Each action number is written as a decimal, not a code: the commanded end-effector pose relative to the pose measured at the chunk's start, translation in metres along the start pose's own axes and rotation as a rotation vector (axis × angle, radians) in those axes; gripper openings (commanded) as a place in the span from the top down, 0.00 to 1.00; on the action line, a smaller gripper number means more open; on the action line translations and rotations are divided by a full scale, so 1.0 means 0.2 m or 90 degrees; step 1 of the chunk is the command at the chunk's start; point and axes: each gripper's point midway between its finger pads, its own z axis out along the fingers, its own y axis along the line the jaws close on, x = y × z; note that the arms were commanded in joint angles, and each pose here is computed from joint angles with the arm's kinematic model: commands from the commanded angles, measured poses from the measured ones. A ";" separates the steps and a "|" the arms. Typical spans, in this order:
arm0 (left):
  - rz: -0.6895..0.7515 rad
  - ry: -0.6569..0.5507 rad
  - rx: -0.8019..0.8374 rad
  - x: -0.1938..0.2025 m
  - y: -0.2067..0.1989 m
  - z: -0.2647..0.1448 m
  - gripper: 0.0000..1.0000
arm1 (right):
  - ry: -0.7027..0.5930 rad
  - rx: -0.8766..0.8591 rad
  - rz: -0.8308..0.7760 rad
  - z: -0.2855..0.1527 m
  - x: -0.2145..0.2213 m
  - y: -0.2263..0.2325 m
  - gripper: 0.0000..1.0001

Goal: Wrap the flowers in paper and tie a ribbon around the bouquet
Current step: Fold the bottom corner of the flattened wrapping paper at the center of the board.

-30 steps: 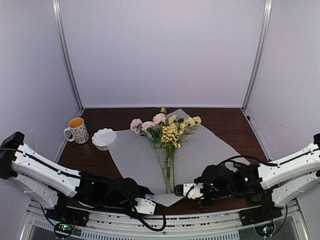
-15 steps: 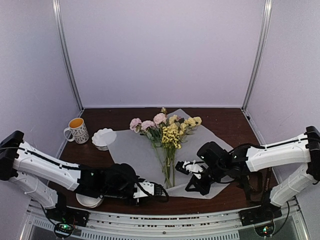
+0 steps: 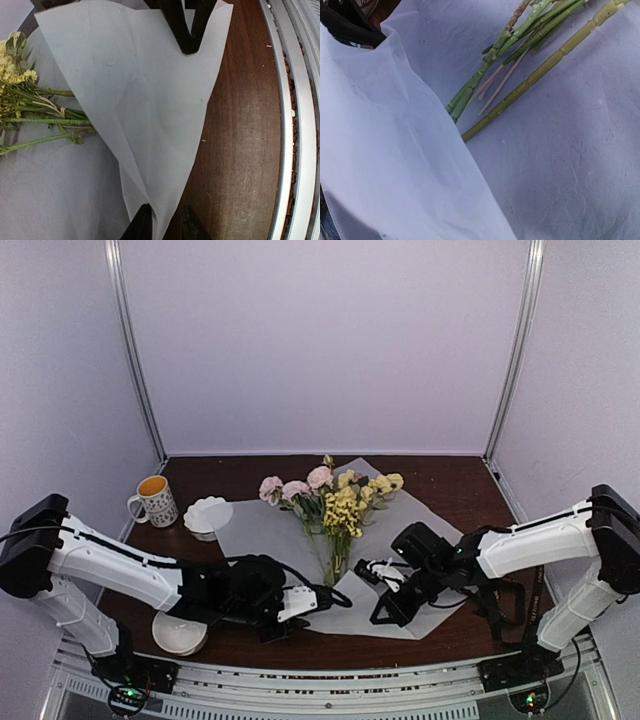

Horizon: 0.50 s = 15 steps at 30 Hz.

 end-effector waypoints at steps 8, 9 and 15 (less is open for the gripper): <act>-0.150 0.099 -0.026 0.12 0.14 0.10 1.00 | -0.049 0.082 0.023 -0.12 -0.14 -0.12 0.78; -0.163 0.113 -0.028 0.15 0.14 0.11 1.00 | -0.052 0.101 0.026 -0.16 -0.15 -0.13 0.75; -0.235 0.176 -0.031 0.27 0.14 0.17 1.00 | -0.144 0.202 0.028 -0.42 -0.25 -0.11 0.66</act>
